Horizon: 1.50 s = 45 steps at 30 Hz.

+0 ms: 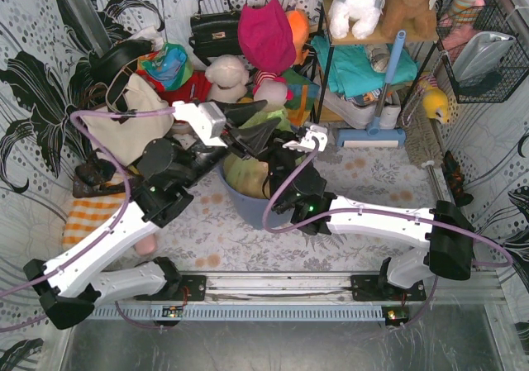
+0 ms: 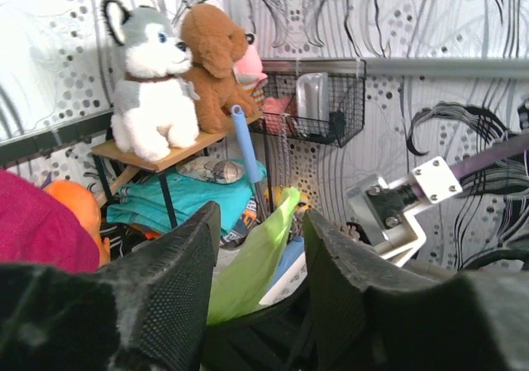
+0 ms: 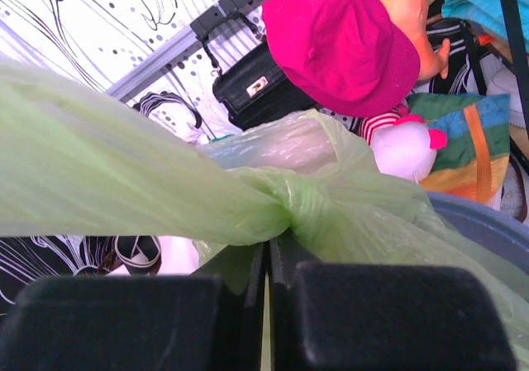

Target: Tie the trash bag

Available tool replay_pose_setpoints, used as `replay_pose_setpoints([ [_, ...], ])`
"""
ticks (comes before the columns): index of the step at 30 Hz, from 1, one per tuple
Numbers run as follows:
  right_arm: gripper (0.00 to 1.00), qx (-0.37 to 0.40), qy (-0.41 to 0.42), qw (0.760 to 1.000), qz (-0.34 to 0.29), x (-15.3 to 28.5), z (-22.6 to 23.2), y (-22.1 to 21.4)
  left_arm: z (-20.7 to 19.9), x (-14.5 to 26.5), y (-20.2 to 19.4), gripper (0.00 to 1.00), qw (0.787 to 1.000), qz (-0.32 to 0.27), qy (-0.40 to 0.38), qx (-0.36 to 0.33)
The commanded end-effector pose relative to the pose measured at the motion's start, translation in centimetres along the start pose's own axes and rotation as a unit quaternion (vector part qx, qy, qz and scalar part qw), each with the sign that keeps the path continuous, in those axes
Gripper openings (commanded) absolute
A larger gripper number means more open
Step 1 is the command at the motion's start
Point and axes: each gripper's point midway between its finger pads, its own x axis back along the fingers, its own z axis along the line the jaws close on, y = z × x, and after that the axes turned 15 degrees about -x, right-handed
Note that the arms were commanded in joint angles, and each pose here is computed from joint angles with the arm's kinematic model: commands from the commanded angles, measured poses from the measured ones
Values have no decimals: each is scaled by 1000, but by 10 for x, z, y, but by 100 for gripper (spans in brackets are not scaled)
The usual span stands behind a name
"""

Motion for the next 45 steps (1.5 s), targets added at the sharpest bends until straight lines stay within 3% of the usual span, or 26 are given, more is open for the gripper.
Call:
replay_pose_setpoints([
  [1,0,-5,17,1000,-22,-3,9,14,42,18,37,58,994,-21,103,30],
  [7,0,-4,22,1000,-18,-2,10,16,72,35,48,63,979,18,186,77],
  [13,0,-5,23,1000,-6,0,10,15,74,58,8,55,960,86,234,128],
  [22,0,-10,24,1000,17,2,10,14,37,65,-47,52,960,146,153,183],
  [33,0,-16,24,999,35,3,12,9,21,64,-69,55,958,118,20,260],
  [45,0,-15,22,999,44,4,12,6,21,61,-95,45,951,131,-17,280],
])
